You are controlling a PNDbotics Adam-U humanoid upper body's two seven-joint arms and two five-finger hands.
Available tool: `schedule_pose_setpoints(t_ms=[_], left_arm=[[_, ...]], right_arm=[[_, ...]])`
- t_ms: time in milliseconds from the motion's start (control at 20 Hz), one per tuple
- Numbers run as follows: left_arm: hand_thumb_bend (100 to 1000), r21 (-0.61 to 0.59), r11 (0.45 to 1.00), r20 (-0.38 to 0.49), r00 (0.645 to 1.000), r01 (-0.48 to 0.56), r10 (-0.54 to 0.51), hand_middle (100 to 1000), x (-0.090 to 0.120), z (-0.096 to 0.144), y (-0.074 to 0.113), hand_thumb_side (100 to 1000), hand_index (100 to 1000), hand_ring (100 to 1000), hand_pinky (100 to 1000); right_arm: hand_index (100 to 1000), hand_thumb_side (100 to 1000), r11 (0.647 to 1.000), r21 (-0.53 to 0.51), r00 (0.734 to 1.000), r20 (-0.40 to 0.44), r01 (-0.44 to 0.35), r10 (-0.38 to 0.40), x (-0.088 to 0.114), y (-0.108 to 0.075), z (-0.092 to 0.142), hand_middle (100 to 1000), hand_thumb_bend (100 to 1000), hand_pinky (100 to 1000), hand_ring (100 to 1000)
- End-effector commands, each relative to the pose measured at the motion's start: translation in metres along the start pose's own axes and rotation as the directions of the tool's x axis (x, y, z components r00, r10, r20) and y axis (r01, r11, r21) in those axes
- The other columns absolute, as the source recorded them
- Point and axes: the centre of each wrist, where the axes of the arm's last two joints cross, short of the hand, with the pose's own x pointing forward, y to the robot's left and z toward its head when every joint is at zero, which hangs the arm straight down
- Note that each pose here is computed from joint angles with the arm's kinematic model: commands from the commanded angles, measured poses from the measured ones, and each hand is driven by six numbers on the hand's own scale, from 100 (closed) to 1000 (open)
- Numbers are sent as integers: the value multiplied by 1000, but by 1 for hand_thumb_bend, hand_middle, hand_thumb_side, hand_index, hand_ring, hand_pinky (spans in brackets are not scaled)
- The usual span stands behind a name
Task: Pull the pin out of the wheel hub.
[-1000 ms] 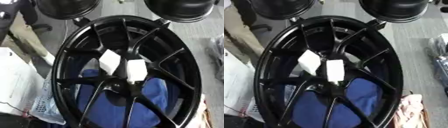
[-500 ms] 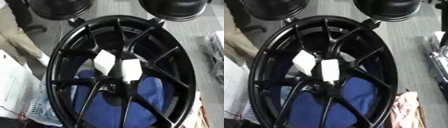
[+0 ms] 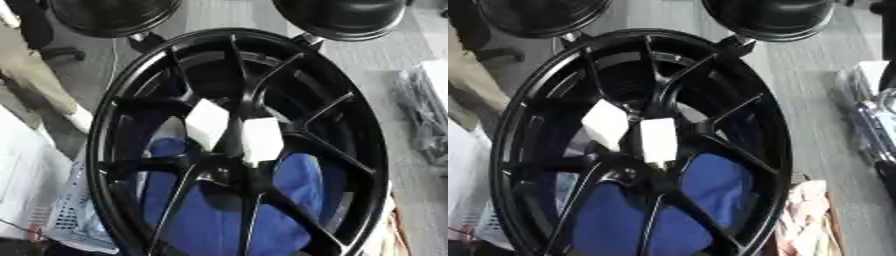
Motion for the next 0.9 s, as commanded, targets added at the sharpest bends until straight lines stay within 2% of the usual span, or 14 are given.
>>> schedule_pose_setpoints(t_ms=[50, 150, 200, 500, 600, 650, 900], left_arm=[[227, 15, 997, -38, 996, 77, -76, 873, -9, 11, 18, 362, 873, 923, 949], [325, 1, 994, -46, 993, 113, -112, 872, -12, 11, 17, 404, 871, 923, 944], [340, -4, 992, -51, 991, 127, -128, 873, -13, 12, 16, 401, 871, 923, 942], [323, -3, 990, -67, 988, 141, -141, 863, -15, 12, 17, 363, 865, 916, 933], [301, -3, 990, -65, 988, 140, -140, 862, -14, 12, 17, 275, 861, 914, 930], [302, -4, 990, -66, 988, 139, -139, 863, -14, 12, 17, 133, 858, 915, 930], [262, 3, 992, -73, 989, 129, -128, 843, -13, 12, 17, 137, 833, 900, 918]], right_arm=[[634, 743, 999, -43, 1000, 19, -23, 24, 8, -3, -6, 539, 100, 581, 599], [634, 742, 999, -43, 1000, 20, -22, 23, 8, -3, -6, 539, 100, 581, 599], [634, 742, 999, -43, 1000, 20, -21, 22, 8, -3, -6, 539, 100, 581, 599], [634, 744, 999, -45, 1000, 21, -20, 21, 8, -3, -6, 539, 100, 581, 599], [634, 745, 999, -44, 1000, 20, -20, 21, 8, -3, -6, 539, 100, 581, 599], [633, 745, 999, -43, 1000, 20, -20, 21, 8, -3, -6, 538, 100, 581, 599], [633, 745, 999, -44, 1000, 20, -18, 19, 8, -2, -6, 538, 100, 581, 598]])
